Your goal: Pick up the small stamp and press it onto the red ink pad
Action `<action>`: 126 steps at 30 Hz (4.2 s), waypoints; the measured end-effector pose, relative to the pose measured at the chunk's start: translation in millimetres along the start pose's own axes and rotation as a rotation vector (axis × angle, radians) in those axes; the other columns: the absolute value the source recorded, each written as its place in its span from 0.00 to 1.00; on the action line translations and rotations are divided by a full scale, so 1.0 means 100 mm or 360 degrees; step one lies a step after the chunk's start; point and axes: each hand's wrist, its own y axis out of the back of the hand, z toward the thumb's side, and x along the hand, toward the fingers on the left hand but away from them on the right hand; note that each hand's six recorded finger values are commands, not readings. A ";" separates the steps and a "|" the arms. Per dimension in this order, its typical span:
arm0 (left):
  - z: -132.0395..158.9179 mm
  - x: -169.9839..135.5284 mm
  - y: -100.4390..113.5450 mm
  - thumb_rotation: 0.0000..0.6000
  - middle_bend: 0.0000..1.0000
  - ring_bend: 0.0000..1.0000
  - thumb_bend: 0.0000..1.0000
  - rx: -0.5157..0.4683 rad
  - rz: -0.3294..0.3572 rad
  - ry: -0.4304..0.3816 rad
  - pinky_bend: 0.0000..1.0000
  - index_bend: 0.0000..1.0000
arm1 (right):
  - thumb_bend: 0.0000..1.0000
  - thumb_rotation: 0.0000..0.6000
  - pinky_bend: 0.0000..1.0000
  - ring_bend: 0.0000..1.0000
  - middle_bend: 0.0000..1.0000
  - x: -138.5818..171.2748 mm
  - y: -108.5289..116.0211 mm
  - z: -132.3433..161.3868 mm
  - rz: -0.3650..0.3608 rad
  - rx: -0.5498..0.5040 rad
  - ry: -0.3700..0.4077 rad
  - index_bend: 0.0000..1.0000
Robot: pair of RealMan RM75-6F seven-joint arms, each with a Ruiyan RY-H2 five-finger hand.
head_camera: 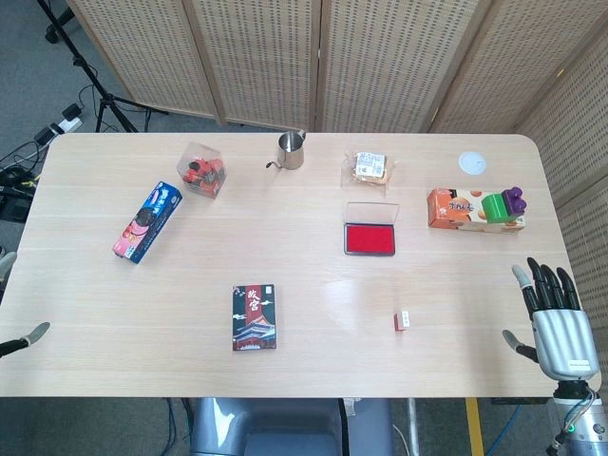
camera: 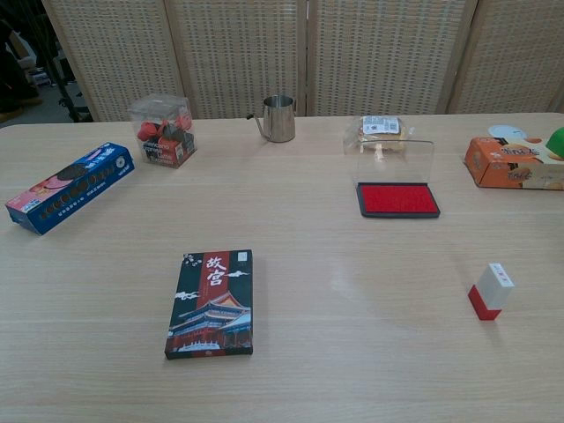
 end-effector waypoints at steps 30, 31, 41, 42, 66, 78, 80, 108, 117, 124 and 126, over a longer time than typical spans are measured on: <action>-0.09 0.05 0.01 1.00 0.00 0.00 0.00 0.0031 -0.0044 0.0135 0.00 0.00 | 0.00 1.00 1.00 1.00 0.91 -0.66 -0.45 0.60 0.0088 0.0035 0.0823 0.00; -0.10 0.06 0.01 1.00 0.00 0.00 0.00 0.0032 -0.0046 0.0141 0.00 0.00 | 0.00 1.00 1.00 1.00 0.92 -0.68 -0.49 0.63 0.0098 0.0056 0.0870 0.00; -0.11 0.09 -0.02 1.00 0.00 0.00 0.00 0.0042 -0.0055 0.0160 0.00 0.00 | 0.00 1.00 1.00 1.00 0.94 -0.66 -0.87 0.89 0.0215 0.0246 0.1246 0.00; -0.11 0.09 -0.02 1.00 0.00 0.00 0.00 0.0042 -0.0055 0.0160 0.00 0.00 | 0.00 1.00 1.00 1.00 0.94 -0.67 -0.88 0.89 0.0211 0.0260 0.1255 0.00; -0.14 0.09 -0.04 1.00 0.00 0.00 0.00 0.0036 -0.0066 0.0174 0.00 0.00 | 0.00 1.00 1.00 1.00 0.94 -0.77 -1.17 1.05 0.0236 0.0410 0.1289 0.00; -0.15 0.09 -0.02 1.00 0.00 0.00 0.00 0.0023 -0.0056 0.0182 0.00 0.00 | 0.00 1.00 1.00 1.00 0.94 -0.80 -1.16 1.18 0.0209 0.0335 0.1283 0.00; -0.16 0.09 -0.02 1.00 0.00 0.00 0.00 0.0021 -0.0056 0.0183 0.00 0.00 | 0.00 1.00 1.00 1.00 0.94 -0.82 -1.15 1.20 0.0203 0.0321 0.1277 0.00; -0.19 0.09 0.00 1.00 0.00 0.00 0.00 0.0008 -0.0047 0.0197 0.00 0.00 | 0.00 1.00 1.00 1.00 0.94 -0.82 -1.18 1.45 0.0210 0.0194 0.1280 0.00; -0.19 0.09 0.01 1.00 0.00 0.00 0.00 -0.0004 -0.0043 0.0199 0.00 0.00 | 0.00 1.00 1.00 1.00 0.94 -0.81 -1.18 1.55 0.0222 0.0164 0.1255 0.00; -0.20 0.09 0.02 1.00 0.00 0.00 0.00 -0.0002 -0.0042 0.0201 0.00 0.00 | 0.00 1.00 1.00 1.00 0.94 -0.84 -1.18 1.56 0.0224 0.0136 0.1209 0.00; -0.20 0.09 0.01 1.00 0.00 0.00 0.00 -0.0003 -0.0042 0.0201 0.00 0.00 | 0.00 1.00 1.00 1.00 0.94 -0.85 -1.18 1.55 0.0223 0.0136 0.1199 0.00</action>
